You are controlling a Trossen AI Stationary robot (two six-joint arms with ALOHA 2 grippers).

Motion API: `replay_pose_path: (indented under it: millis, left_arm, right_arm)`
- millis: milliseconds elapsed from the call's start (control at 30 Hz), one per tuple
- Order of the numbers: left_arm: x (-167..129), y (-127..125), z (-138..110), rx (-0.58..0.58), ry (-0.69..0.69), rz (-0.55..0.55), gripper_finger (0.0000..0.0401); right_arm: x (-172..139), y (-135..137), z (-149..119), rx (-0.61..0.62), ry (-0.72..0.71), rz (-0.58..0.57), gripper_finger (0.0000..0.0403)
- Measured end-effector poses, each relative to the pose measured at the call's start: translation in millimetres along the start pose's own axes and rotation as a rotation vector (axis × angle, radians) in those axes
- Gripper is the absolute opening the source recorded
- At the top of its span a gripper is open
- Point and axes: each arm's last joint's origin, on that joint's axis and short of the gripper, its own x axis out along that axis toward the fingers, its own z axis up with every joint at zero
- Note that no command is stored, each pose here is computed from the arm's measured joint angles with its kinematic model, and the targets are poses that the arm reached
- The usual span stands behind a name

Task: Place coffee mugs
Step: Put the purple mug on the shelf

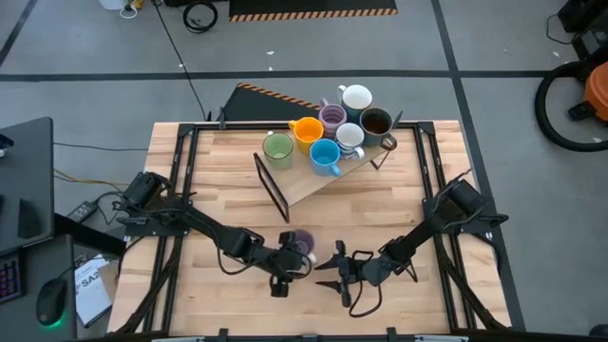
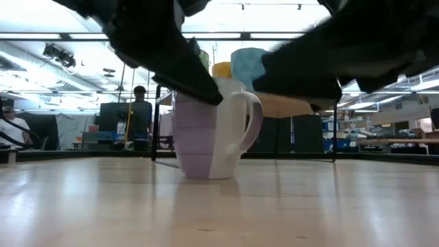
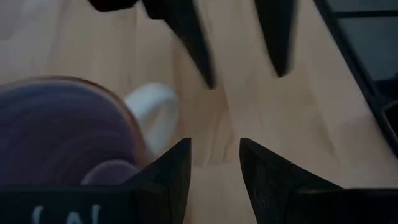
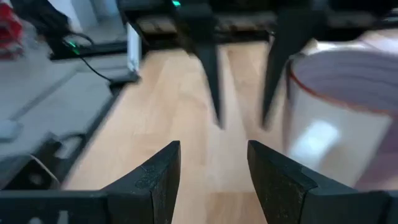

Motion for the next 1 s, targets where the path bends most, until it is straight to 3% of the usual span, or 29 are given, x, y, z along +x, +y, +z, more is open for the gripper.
replay_pose_path:
  millis: [433, 633, 1000]
  left_arm:
    - [-18.6, -27.0, 9.8, 0.004, 0.041, -0.107, 0.0142]
    - [-30.7, -26.5, 24.4, -0.007, 0.183, -0.026, 0.0142]
    - [-38.9, -22.7, 17.4, 0.049, 0.315, 0.087, 0.0142]
  right_arm:
    - [-4.3, 1.9, -0.8, -0.052, -0.002, -0.146, 0.0192]
    - [-0.2, -6.6, -3.4, -0.011, 0.046, -0.145, 0.0195]
    - [-4.1, -1.3, -3.4, -0.054, 0.021, -0.186, 0.0215]
